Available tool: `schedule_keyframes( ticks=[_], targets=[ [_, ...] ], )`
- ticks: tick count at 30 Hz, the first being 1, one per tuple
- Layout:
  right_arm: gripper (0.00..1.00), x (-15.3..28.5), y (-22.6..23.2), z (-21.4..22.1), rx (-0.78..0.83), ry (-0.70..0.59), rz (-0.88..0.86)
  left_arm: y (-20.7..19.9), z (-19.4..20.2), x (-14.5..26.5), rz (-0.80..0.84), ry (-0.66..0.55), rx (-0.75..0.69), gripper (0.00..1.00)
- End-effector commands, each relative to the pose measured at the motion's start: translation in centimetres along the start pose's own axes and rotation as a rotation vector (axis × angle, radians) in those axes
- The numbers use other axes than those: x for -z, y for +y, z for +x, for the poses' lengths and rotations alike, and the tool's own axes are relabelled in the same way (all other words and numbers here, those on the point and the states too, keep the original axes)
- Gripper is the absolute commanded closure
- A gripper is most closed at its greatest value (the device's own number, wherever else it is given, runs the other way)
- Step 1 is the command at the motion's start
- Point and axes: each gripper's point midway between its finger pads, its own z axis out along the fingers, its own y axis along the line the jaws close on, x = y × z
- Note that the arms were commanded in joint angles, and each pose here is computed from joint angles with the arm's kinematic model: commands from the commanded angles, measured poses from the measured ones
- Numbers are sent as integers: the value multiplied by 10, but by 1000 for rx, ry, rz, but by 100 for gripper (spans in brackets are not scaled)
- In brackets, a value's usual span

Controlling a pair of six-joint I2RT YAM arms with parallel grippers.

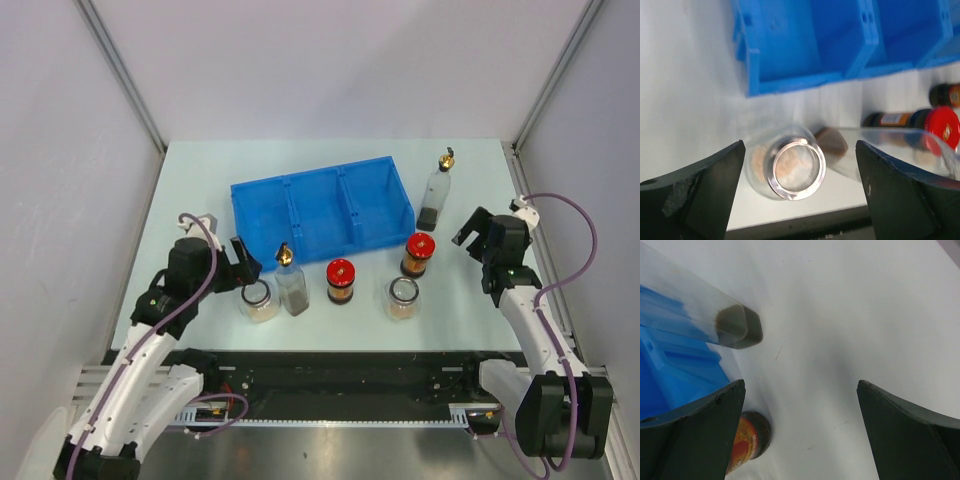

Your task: Organize the condiment bottles

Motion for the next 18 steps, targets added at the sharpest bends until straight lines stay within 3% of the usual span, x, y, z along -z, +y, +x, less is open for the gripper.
schedule_keyframes(
  ticks=[1, 6, 18],
  targets=[
    [1, 4, 10, -10, -18, -7, -20, -13, 18, 6, 15, 56, 69, 4],
    [0, 4, 9, -4, -20, 18, -15, -1, 49, -5, -94, 143, 100, 4],
    [0, 1, 3, 5, -15, 51, 10, 6, 81, -20, -207, 195, 71, 7]
  ],
)
